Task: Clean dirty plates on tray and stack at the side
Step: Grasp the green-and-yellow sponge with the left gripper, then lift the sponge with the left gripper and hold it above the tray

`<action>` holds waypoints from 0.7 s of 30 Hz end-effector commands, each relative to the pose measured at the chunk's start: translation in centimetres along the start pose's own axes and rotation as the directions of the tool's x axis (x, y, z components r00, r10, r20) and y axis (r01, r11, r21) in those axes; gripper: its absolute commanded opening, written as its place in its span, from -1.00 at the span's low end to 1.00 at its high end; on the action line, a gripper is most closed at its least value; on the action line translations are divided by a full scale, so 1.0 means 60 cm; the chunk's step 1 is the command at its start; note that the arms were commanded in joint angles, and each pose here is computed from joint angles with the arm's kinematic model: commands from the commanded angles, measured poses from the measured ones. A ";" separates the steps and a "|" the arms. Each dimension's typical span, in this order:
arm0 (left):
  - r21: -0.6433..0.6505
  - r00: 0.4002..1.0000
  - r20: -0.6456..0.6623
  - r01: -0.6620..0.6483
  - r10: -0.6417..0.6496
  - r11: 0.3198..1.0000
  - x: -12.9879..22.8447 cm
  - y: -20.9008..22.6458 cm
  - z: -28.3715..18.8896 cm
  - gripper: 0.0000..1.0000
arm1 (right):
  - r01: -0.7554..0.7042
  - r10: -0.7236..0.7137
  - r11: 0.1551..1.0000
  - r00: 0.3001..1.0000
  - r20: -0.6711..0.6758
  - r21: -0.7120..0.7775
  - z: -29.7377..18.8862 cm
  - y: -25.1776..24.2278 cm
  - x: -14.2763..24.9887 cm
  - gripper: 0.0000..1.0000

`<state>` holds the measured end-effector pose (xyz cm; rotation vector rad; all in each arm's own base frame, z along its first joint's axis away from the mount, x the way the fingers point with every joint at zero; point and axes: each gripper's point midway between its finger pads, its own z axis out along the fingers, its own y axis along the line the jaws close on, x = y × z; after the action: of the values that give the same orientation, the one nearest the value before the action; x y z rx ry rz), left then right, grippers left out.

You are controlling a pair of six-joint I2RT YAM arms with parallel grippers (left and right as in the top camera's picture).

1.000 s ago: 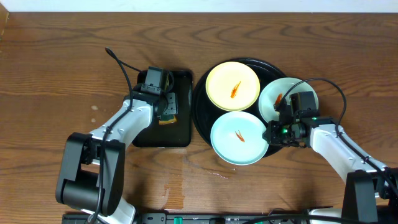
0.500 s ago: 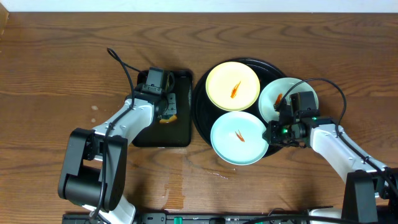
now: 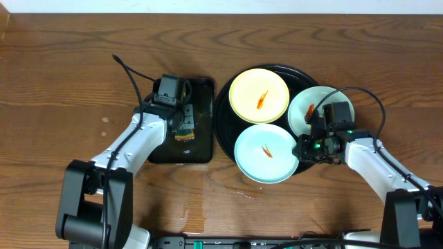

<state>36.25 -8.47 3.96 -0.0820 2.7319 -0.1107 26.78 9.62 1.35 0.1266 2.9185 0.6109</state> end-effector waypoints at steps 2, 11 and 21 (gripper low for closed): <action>-0.025 0.998 -0.056 -0.001 0.000 1.000 0.025 0.010 0.014 0.22 | 0.012 -0.012 1.000 1.000 -0.012 0.002 0.004 0.005 0.006 -0.72; 0.003 0.994 -0.109 0.022 -0.022 1.000 0.044 0.002 0.036 0.21 | 0.011 -0.011 1.000 1.000 -0.013 0.002 0.004 0.005 0.006 -0.70; -0.001 0.993 -0.120 0.022 -0.022 1.000 0.049 0.002 0.048 -0.19 | 0.011 -0.011 1.000 1.000 -0.013 0.002 0.004 0.005 0.006 -0.70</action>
<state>35.42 -8.80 1.61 -0.1100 2.8077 -0.1337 26.74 9.61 1.34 0.1272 2.9203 0.6107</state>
